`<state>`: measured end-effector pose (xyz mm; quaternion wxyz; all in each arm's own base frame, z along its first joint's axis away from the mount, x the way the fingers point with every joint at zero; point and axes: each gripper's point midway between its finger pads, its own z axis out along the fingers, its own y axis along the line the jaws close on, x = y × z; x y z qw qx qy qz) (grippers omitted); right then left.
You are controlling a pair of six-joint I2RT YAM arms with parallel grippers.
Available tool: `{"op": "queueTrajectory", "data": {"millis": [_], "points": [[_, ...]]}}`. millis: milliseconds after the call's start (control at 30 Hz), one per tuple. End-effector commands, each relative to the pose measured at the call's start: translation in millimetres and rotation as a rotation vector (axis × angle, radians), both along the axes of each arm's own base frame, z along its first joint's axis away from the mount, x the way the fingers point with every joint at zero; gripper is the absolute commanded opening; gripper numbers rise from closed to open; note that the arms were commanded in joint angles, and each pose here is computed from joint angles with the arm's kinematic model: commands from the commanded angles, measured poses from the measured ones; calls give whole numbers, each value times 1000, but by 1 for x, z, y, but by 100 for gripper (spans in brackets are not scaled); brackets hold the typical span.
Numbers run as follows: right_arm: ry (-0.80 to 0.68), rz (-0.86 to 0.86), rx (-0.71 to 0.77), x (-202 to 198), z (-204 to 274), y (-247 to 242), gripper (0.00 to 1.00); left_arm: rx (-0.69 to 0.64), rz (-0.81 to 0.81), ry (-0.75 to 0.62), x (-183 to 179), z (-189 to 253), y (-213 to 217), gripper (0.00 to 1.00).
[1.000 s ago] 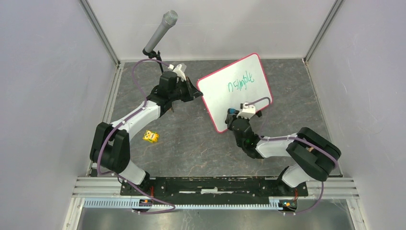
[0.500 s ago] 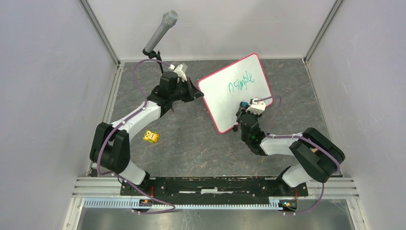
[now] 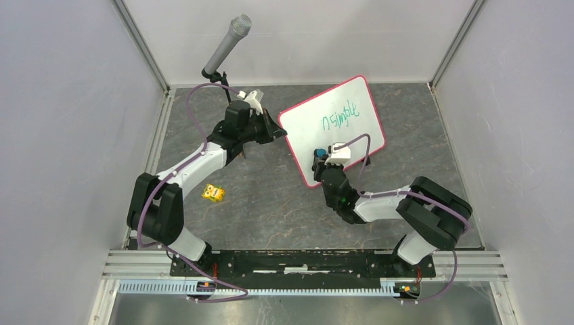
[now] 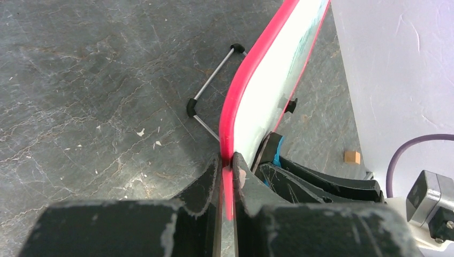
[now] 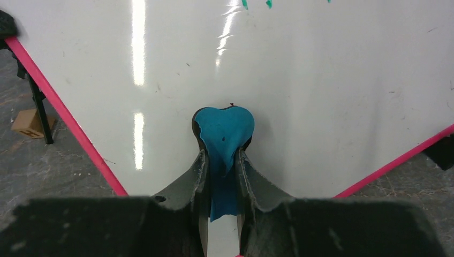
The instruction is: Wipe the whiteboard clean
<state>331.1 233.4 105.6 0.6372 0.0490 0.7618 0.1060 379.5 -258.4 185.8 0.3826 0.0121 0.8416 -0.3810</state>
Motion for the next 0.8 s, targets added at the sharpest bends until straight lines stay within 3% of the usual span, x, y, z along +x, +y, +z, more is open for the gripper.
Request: {"op": "queueTrajectory", "data": {"millis": [0,200,267,633,767], "points": [[-67,-57,22,12,24,-9,19,-58,-55,-100,-2,39,-13,5],[5,-216,83,12,-3,-83,19,-60,-56,-106,-3,42,-12,5],[18,-221,94,12,-7,-88,19,-62,-56,-106,-4,43,-13,5],[-16,66,59,7,7,19,19,-57,-54,-104,-3,41,-12,5],[-129,109,113,0,36,17,20,-59,-55,-103,-3,41,-13,5]]}}
